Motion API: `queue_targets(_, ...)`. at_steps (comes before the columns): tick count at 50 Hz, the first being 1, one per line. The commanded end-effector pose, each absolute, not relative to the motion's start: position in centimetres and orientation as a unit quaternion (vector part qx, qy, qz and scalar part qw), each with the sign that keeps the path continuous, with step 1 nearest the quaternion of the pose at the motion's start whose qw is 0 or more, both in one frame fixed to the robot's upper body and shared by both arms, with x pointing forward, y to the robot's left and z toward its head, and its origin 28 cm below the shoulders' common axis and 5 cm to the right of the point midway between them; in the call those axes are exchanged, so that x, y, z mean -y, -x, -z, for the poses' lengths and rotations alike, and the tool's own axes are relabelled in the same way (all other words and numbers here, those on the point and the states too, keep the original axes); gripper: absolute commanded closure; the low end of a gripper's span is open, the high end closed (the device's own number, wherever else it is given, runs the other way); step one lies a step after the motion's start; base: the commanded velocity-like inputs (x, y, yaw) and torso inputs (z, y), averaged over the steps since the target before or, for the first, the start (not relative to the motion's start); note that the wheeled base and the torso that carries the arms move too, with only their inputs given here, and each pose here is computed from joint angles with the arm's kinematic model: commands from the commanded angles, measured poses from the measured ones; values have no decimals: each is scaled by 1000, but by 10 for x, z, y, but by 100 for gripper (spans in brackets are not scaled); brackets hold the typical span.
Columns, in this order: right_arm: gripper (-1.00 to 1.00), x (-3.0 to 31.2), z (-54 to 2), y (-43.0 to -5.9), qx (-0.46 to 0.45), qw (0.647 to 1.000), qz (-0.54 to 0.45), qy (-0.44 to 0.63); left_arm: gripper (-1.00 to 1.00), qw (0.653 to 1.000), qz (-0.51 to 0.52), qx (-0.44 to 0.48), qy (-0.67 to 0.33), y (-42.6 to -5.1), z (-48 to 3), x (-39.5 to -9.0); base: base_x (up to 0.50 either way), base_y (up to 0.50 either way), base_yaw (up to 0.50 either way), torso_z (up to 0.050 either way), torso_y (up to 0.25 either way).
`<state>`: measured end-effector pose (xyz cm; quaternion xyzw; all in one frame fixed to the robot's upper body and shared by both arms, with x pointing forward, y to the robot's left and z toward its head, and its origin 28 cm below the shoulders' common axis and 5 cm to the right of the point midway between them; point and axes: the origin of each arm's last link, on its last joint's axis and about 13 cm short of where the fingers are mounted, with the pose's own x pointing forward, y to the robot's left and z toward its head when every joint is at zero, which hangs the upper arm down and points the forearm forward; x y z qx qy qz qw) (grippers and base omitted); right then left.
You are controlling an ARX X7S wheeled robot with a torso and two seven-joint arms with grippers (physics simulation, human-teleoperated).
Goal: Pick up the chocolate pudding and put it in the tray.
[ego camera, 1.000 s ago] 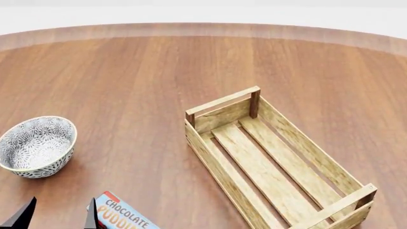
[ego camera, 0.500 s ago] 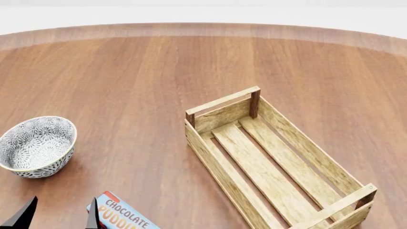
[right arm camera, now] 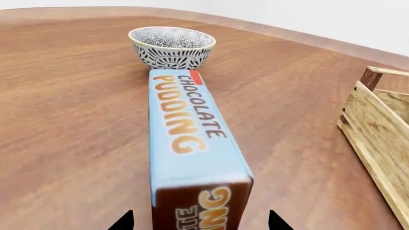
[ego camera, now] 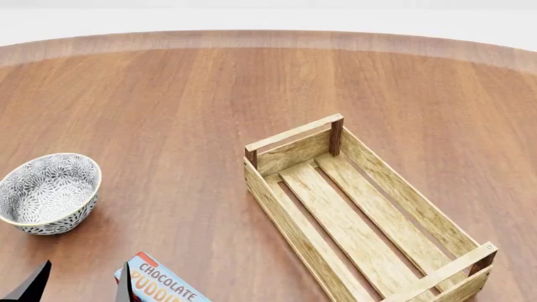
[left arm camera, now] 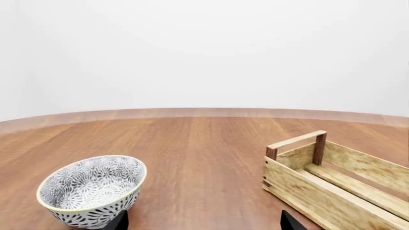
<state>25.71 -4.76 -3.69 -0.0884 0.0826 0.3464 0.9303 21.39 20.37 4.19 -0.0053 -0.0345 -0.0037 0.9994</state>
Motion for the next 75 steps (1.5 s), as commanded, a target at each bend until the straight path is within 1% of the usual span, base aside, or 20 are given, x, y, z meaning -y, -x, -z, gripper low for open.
queue_targets(1, -100, 46, 38, -260, -84, 930, -347, 91, -100, 999, 5, 34, 5, -213, -41, -203, 0, 0, 0, 0, 0)
queue_targets(75, -100, 37, 39, -266, -83, 927, -356, 90, -100, 999, 11, 37, 2, -215, -45, -199, 0, 0, 0, 0, 0)
